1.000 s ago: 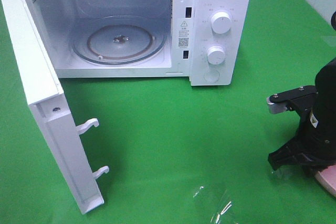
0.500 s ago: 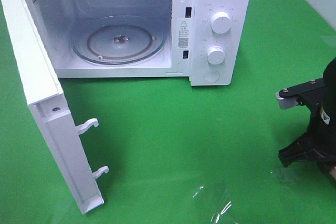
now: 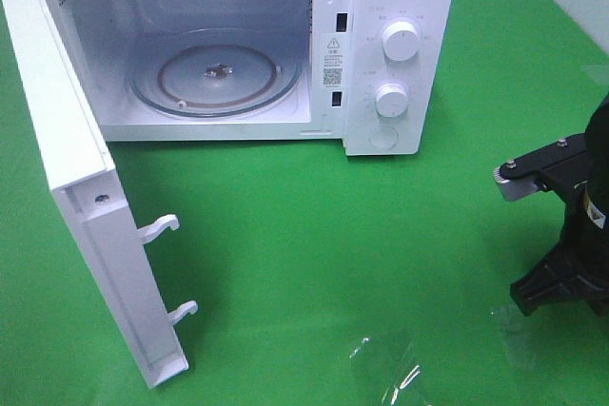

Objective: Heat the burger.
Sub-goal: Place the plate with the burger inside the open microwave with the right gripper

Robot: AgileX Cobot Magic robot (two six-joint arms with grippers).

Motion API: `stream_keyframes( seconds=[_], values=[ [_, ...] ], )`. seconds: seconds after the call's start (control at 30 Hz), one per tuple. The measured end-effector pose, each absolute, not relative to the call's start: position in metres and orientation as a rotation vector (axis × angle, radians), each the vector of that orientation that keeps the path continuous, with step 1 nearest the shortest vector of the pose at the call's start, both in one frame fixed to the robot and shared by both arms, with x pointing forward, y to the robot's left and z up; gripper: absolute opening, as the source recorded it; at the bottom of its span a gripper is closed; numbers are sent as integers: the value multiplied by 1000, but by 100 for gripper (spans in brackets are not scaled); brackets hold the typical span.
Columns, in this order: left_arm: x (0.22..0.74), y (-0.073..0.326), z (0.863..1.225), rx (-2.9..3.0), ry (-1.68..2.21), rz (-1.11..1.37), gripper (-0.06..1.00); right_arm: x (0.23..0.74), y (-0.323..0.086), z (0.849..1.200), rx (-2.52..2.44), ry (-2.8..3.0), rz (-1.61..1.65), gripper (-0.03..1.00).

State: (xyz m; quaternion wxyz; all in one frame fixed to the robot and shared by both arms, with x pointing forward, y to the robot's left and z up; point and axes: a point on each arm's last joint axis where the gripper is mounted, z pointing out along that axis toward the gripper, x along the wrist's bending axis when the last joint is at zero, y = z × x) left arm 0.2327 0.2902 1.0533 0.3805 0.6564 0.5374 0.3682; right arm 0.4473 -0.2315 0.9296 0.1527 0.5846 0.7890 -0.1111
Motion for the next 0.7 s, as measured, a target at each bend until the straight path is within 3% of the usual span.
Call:
stream_keyframes(
  seconds=[0.7],
  values=[
    [233,290,1053,1676,1372,940,97,412,-206,963,1411,2328,-358,3]
  ],
)
